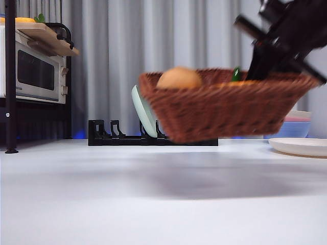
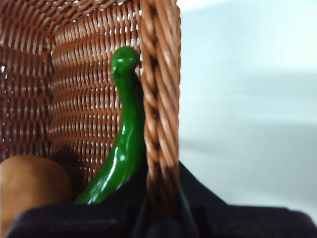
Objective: Pick up the basket,pick up the corn from the table,pick up the potato from the table,pick up the cucumber from the table,put all items into the basket
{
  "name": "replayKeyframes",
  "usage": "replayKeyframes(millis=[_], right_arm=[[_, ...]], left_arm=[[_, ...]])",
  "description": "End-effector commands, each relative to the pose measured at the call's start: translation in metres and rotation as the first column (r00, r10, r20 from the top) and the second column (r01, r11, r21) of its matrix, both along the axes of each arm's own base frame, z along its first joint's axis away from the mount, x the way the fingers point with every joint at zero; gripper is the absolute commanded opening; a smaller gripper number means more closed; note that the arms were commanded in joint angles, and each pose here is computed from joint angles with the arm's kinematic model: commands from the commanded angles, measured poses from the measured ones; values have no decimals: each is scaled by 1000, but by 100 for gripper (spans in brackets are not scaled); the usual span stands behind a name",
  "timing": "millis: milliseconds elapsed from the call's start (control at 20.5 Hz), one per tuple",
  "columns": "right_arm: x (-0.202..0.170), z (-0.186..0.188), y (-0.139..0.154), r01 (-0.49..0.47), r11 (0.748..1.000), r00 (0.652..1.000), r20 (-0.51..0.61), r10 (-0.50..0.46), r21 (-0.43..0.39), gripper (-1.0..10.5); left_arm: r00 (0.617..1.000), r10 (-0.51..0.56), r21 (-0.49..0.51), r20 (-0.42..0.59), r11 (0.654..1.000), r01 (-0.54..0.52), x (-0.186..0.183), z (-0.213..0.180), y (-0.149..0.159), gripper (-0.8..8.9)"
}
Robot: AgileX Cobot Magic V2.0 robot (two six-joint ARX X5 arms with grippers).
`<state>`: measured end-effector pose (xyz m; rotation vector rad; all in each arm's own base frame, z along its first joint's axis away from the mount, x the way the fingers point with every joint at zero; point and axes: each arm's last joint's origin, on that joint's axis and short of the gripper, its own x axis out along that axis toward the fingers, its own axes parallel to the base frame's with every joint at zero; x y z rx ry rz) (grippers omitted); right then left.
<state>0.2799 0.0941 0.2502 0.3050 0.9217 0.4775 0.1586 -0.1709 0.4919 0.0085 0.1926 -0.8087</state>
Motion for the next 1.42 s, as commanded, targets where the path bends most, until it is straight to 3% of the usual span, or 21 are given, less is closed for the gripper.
replayKeyframes(millis=[49,391,489,635,684,830,928,977,1124,1270,1417], right_arm=[[12,-13,10,18,999,999,-41,-17,35,-17],[27,-53,21,26,1000,986,-167,-25,5,3],[27,-53,21,34,999,985,-172,-32,9,195],[27,-53,17,49,999,983,-178,-48,5,597],[27,-51,15,56,998,983,-177,-53,8,611],[22,-34,6,57,998,990,-128,-55,11,595],[8,-11,0,26,1000,998,-65,-26,-2,582],[-2,3,-3,0,1000,1000,-18,0,-13,474],[-30,37,-11,-34,997,992,116,42,-75,-6],[-61,64,-12,52,972,962,273,13,-227,-10],[-88,79,-10,80,958,920,391,36,-277,-11]], left_arm=[[1000,4,1,23,1000,-4,-13,6,15,475],[999,44,41,-3,998,-44,-37,9,43,475],[998,45,81,-36,996,-42,-38,4,43,475],[998,41,136,-54,990,-33,-39,-1,44,475],[998,40,146,-55,989,-32,-39,-2,44,470],[995,76,236,-58,970,-60,-39,-8,47,444],[982,186,360,-27,918,-164,-39,-15,52,144],[973,232,416,-14,886,-206,-39,-18,55,-30],[954,301,470,-1,842,-265,-43,-22,63,-8],[950,311,428,28,855,-293,-54,-29,75,-8],[949,310,387,48,870,-304,-62,-54,83,-8]])
